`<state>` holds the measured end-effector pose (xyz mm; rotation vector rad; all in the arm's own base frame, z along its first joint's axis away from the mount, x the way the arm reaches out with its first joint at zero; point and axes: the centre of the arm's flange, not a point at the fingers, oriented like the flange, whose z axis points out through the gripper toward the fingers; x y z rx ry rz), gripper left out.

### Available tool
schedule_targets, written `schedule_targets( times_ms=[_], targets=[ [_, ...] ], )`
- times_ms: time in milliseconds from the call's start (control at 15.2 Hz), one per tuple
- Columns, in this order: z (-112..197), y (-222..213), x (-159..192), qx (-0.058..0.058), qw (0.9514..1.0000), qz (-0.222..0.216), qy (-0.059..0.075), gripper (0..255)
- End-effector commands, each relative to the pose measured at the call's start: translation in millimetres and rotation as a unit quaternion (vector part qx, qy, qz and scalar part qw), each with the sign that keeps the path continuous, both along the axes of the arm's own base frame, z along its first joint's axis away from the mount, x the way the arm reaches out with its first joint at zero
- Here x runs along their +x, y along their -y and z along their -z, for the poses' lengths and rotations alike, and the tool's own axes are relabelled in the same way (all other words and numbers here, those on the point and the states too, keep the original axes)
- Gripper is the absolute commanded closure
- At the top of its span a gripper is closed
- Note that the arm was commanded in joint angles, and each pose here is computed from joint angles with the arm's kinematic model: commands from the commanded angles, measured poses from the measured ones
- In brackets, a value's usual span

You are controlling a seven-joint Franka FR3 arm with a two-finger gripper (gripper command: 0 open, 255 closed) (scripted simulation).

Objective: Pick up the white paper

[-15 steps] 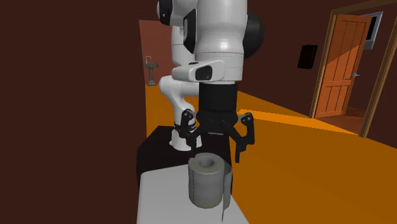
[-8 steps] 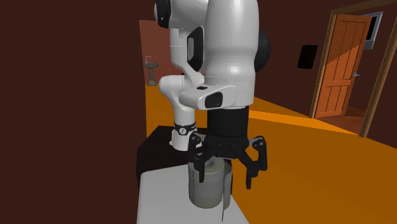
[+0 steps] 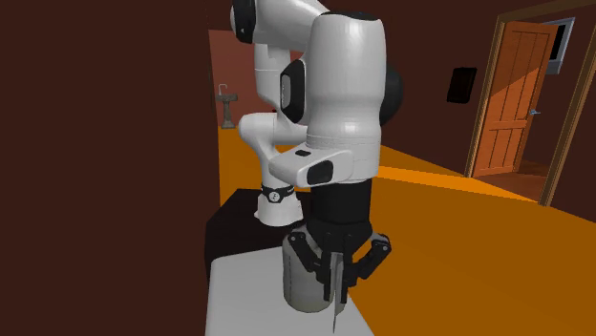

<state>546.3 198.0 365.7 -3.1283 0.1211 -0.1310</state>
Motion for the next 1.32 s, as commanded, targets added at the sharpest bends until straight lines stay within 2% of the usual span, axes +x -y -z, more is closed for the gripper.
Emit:
schedule_targets(
  times_ms=[0,396,1254],
  targets=[
    [0,0,0,0.000,1.0000,0.000,0.000,255],
    [0,-1,0,0.000,1.0000,0.000,0.000,255],
    [-68,-1,0,0.000,1.0000,0.000,0.000,255]
  ],
)
